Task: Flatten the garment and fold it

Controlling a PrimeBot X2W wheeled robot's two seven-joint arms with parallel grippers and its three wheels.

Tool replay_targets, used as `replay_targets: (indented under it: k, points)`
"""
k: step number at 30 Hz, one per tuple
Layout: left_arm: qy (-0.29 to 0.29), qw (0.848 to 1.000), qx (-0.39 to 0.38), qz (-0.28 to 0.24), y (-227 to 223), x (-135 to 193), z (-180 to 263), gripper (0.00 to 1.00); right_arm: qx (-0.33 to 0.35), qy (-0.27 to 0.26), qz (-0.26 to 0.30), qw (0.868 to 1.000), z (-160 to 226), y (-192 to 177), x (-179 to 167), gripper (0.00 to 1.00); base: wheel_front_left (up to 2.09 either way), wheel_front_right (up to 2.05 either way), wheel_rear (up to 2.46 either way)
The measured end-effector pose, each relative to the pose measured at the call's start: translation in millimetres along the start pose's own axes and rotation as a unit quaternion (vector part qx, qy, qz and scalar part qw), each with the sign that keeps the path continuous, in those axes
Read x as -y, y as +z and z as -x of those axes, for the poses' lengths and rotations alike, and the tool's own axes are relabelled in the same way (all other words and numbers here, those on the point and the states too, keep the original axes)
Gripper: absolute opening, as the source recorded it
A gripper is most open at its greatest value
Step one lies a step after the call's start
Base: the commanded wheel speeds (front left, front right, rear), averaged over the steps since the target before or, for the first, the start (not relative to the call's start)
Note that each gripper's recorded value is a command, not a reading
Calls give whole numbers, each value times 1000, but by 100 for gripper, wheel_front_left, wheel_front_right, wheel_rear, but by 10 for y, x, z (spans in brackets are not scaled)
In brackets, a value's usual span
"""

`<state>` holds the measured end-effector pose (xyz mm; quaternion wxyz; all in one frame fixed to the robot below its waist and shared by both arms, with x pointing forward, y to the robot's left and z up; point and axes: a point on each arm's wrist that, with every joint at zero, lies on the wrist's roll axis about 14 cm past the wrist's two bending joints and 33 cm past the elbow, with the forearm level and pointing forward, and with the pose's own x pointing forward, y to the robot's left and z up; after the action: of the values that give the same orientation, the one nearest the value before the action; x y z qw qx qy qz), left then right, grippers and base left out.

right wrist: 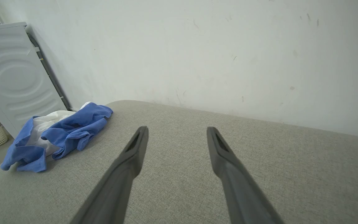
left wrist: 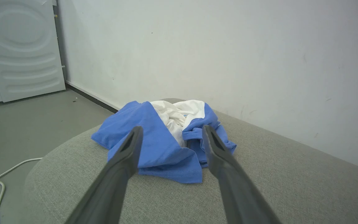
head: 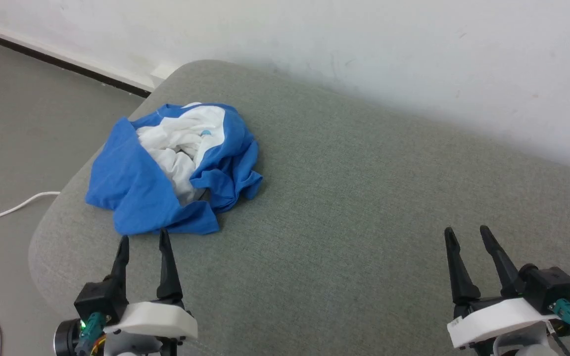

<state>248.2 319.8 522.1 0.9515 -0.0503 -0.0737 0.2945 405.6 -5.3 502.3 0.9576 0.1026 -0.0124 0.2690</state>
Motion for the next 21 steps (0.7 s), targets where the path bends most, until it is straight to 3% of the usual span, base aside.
replay_targets:
  k: [6, 14, 21]
  points:
    - [-21, 999, -43, 12, -219, 51, -76, 100, -4, -1, -3, 1000, -13, -35, 13, 100, 0, 0, 0]
    - [-25, 998, -32, 50, 274, 6, -925, 100, -8, -14, -3, 1000, -76, -106, 142, 100, 0, 0, 0]
    - [-13, 992, -126, 20, 283, -156, -1506, 100, -20, -45, 8, 999, -122, -213, 425, 100, 0, 0, 0]
